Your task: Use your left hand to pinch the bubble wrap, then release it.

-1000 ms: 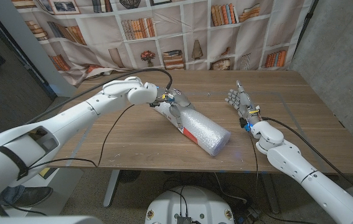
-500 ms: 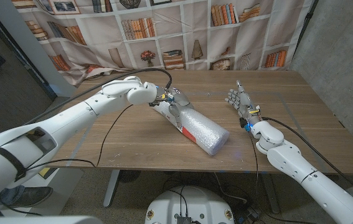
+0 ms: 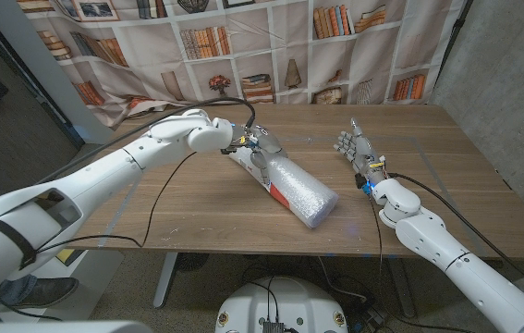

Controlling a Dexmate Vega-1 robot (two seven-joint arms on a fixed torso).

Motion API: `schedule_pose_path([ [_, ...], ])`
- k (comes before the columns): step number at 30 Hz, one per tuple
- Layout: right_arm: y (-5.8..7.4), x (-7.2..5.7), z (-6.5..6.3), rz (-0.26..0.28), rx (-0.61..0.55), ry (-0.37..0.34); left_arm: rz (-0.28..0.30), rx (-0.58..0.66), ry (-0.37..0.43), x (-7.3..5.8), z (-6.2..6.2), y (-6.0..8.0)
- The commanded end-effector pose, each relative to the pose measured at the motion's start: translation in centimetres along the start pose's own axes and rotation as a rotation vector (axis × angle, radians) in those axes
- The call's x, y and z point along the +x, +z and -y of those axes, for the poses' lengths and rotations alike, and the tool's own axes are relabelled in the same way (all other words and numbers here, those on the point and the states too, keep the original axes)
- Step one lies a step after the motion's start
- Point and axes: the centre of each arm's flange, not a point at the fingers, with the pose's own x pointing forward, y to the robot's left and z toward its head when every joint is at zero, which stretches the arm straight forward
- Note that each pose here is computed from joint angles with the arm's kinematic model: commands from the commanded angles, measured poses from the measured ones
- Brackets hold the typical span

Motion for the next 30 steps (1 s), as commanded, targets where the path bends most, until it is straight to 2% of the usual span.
schedule_pose_path([
  [1, -0.2, -0.2, 0.2, 0.002, 0.005, -0.006, -0.020, 0.002, 0.023, -0.8, -1.5, -0.4],
  [16, -0.3, -0.3, 0.1, 0.001, 0.005, 0.002, -0.039, -0.047, 0.079, -2.3, -2.6, -1.0],
  [24, -0.3, -0.3, 0.1, 0.003, 0.006, 0.003, -0.032, -0.061, 0.095, -2.6, -3.1, -0.9],
  [30, -0.3, -0.3, 0.1, 0.004, 0.006, 0.002, -0.023, -0.076, 0.138, -2.9, -3.4, -1.0],
])
